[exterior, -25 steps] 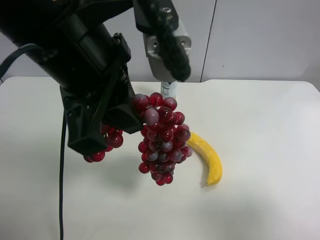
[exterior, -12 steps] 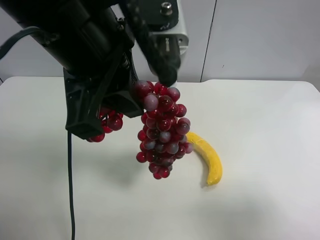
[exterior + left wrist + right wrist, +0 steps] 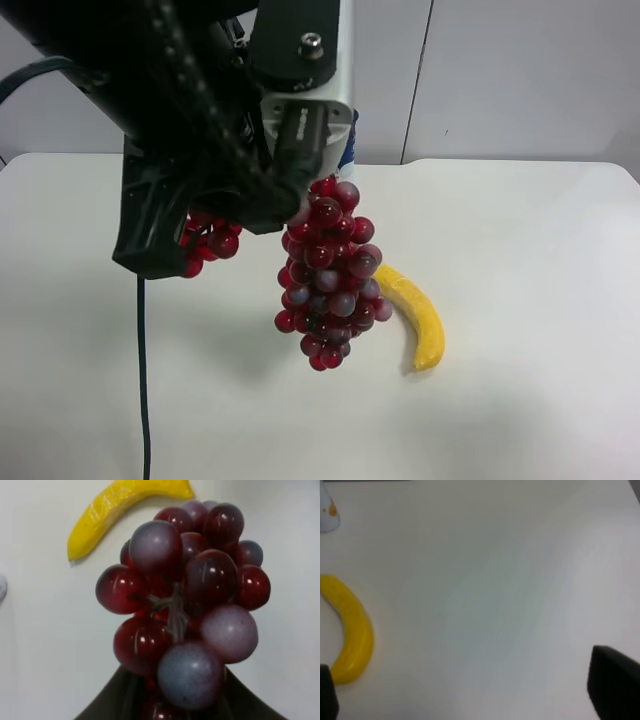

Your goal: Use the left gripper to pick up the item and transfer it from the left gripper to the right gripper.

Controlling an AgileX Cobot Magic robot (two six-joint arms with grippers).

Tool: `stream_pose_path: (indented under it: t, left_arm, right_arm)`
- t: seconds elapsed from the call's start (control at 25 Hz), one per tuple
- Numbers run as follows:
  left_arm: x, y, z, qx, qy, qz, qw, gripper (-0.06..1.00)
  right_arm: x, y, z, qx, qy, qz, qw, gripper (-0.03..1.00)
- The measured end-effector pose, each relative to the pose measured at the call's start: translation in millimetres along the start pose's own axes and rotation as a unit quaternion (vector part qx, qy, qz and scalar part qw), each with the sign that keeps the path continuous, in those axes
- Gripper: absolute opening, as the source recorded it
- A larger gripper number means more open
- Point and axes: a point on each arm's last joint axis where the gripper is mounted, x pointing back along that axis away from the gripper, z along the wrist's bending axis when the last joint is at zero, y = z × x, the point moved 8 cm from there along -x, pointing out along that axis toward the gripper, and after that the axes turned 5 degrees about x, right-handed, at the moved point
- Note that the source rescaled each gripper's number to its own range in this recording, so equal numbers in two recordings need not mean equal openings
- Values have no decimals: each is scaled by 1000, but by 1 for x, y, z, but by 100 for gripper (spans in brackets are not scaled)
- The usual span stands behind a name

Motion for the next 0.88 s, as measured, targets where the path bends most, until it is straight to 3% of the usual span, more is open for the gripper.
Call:
stream_pose_path:
  t: [0.48,0.72,0.88]
  left_arm:
    - [3,7,-1,-14,0,-21,1000,2]
    - [4,6,4,-6,-14,-42,999,1]
    - [5,4,14,6,-14,-59,998,1]
  right_arm:
    - [-4,0,3,11,14,17,1000,100]
    - [-20,27,21,48,97,68,992,100]
    - [-39,39,43,116,172,79,975,100]
